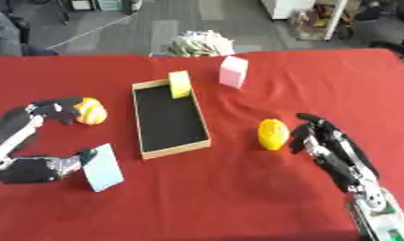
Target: Pick up objects on the table and place them in the box.
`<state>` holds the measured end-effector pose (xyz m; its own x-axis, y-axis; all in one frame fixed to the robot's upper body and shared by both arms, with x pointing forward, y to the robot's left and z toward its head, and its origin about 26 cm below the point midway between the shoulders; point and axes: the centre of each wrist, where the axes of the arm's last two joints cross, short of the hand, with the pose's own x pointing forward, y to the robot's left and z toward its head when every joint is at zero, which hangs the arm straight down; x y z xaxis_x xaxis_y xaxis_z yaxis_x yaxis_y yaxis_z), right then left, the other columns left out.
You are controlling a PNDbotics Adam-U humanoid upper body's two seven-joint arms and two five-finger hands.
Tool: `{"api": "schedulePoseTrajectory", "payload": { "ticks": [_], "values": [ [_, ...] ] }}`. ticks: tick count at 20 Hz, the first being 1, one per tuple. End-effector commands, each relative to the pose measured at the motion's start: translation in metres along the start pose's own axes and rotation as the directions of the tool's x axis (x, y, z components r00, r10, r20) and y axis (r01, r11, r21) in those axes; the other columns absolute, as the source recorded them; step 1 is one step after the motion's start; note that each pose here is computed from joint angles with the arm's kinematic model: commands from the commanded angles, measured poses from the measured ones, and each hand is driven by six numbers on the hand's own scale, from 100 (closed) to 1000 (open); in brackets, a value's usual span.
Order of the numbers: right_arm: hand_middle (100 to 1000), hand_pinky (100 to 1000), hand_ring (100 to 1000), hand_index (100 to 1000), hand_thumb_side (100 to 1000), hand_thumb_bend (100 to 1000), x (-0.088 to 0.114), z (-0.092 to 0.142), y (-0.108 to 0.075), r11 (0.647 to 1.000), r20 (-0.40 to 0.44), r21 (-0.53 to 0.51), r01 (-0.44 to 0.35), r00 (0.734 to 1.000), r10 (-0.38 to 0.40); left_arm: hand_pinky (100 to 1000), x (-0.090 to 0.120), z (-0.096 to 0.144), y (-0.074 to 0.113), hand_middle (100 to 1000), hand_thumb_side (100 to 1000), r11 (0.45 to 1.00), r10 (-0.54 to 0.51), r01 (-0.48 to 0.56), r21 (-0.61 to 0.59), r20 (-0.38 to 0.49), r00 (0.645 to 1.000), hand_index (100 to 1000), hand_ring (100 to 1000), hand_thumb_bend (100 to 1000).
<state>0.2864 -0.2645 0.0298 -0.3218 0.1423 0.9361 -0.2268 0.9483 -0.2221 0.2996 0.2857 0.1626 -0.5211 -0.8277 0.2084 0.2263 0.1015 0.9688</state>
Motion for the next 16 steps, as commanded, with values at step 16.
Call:
{"api": "schedulePoseTrajectory", "payload": {
  "ticks": [16],
  "values": [
    [577,506,555,854,456,100,0.006,-0.002,-0.003,0.999,0.016,0.026,-0.024,1.000,0.023,807,-0.015,-0.043,-0.014,762,548,0.927,-0.314,0.267,-0.262,-0.156,0.936,975,728,703]
  ]
}}
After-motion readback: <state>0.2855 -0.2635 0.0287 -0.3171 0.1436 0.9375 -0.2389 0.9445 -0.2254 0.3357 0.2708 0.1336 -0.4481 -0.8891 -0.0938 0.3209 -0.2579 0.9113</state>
